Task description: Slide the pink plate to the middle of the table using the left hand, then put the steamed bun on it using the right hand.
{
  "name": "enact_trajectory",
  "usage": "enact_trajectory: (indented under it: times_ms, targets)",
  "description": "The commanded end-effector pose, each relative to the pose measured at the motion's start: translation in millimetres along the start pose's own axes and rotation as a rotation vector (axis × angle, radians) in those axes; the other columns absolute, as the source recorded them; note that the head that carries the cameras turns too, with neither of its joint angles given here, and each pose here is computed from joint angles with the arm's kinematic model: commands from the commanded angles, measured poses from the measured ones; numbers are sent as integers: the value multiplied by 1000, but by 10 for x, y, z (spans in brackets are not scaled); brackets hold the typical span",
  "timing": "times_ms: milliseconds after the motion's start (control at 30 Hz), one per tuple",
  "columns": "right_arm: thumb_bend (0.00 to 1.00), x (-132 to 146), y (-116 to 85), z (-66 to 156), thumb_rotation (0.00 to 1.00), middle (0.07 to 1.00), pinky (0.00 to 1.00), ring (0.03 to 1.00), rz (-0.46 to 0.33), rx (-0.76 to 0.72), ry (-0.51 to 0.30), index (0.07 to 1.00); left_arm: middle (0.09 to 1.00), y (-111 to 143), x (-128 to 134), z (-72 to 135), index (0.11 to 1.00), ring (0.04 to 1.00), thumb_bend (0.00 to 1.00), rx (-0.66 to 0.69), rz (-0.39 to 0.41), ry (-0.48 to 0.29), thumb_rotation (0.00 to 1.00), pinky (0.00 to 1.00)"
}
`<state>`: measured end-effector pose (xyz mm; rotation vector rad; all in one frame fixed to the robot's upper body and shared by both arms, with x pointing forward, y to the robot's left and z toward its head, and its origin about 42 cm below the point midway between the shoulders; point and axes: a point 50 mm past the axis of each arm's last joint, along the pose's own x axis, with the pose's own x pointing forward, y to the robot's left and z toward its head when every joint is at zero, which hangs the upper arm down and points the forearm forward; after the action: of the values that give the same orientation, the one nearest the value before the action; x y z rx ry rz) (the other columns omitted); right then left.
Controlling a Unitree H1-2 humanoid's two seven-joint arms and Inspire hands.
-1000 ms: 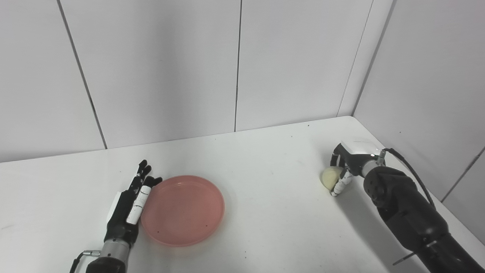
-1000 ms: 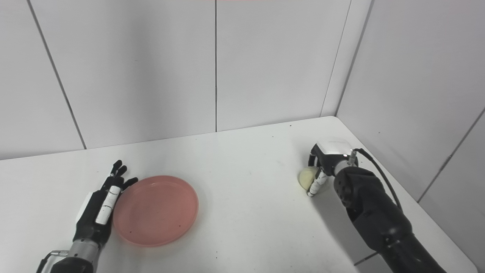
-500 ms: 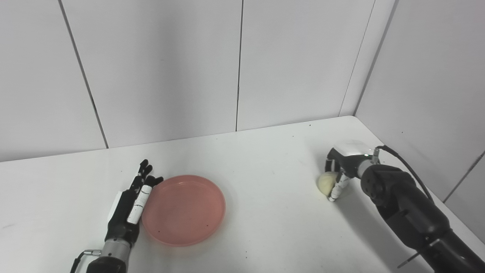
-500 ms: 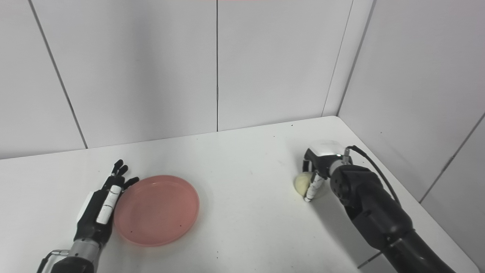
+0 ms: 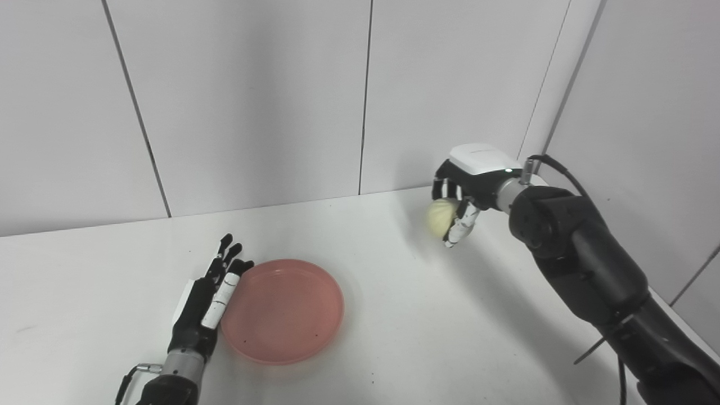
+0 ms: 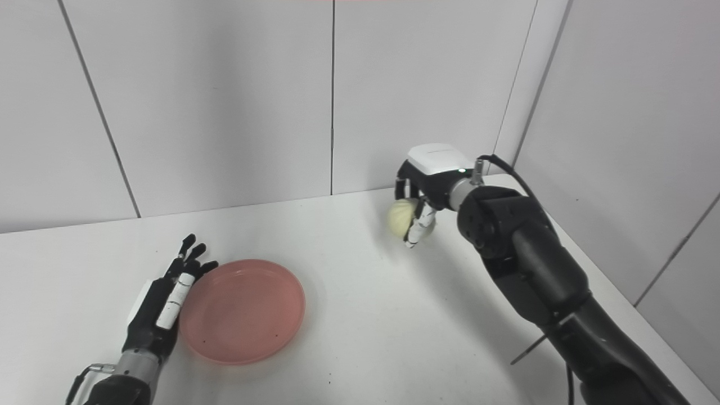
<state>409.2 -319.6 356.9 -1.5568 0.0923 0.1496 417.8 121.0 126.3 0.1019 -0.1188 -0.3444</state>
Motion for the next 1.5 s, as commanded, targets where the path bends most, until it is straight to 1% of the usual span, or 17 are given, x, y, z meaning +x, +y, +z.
enact_trajectory:
  times_ms: [0, 167, 267, 333, 367, 400, 500, 567, 600, 700, 767, 833, 1000, 1200, 1233, 1300, 1467]
  targets:
    - [530, -29, -310, 140, 0, 490, 333, 424, -81, -24, -44, 480, 961, -219, -12, -80, 1000, 848, 867, -18, -25, 20, 868, 865]
    - [526, -19, -284, 468, 0, 407, 227, 310, -74, -23, -123, 511, 939, -302, -1, -78, 1000, 836, 861, -12, -16, 16, 878, 851]
    - [529, -9, -231, 650, 0, 420, 246, 341, -59, -20, -168, 503, 928, -382, 9, -80, 1000, 823, 840, -18, -15, 14, 882, 851]
    - [531, -10, -199, 752, 0, 471, 301, 400, -48, -8, -206, 485, 927, -438, 22, -78, 1000, 810, 828, -17, -16, 8, 878, 851]
    - [531, -12, -185, 793, 0, 481, 306, 407, -41, -1, -219, 481, 932, -471, 31, -69, 1000, 803, 825, -7, -15, 6, 878, 835]
    - [532, -13, -171, 826, 0, 464, 281, 380, -35, 2, -227, 486, 950, -494, 40, -69, 1000, 797, 819, 3, -14, 8, 884, 782]
    - [532, -11, -112, 918, 0, 438, 252, 349, -16, 13, -249, 494, 958, -571, 67, -63, 1000, 788, 819, 29, -13, 13, 889, 734]
    - [530, -6, -56, 1019, 0, 426, 240, 336, -1, 25, -276, 499, 960, -608, 81, -65, 1000, 795, 803, 29, -14, 21, 903, 759]
    - [531, -6, -34, 1059, 0, 436, 254, 352, 4, 32, -288, 499, 958, -620, 87, -66, 1000, 801, 797, 25, -13, 25, 899, 765]
    - [530, -4, 41, 1159, 0, 441, 241, 337, 11, 59, -330, 505, 954, -649, 102, -66, 1000, 805, 790, 17, -12, 35, 902, 756]
    - [530, 3, 84, 1213, 0, 441, 239, 336, 18, 62, -350, 506, 955, -661, 109, -59, 1000, 805, 799, 16, -14, 38, 904, 743]
    - [530, 15, 122, 1264, 0, 445, 262, 360, 33, 63, -362, 506, 968, -669, 115, -52, 1000, 810, 834, 21, -17, 40, 912, 727]
    - [531, 33, 215, 1338, 0, 441, 268, 371, 57, 61, -364, 500, 965, -680, 124, -51, 1000, 810, 836, 26, -17, 40, 919, 723]
    - [528, 81, 383, 1405, 0, 520, 365, 473, 98, 39, -370, 462, 953, -675, 124, -50, 1000, 802, 836, 32, -19, 45, 923, 735]
    - [529, 89, 415, 1410, 0, 515, 354, 460, 106, 41, -367, 464, 952, -675, 122, -46, 1000, 799, 833, 32, -19, 46, 923, 734]
    - [532, 100, 480, 1411, 0, 465, 292, 391, 116, 43, -364, 489, 956, -673, 115, -39, 1000, 798, 811, 34, -20, 45, 922, 739]
    - [532, 153, 643, 1387, 0, 449, 293, 391, 151, 10, -358, 495, 947, -668, 116, -41, 1000, 788, 808, 38, -25, 47, 926, 761]
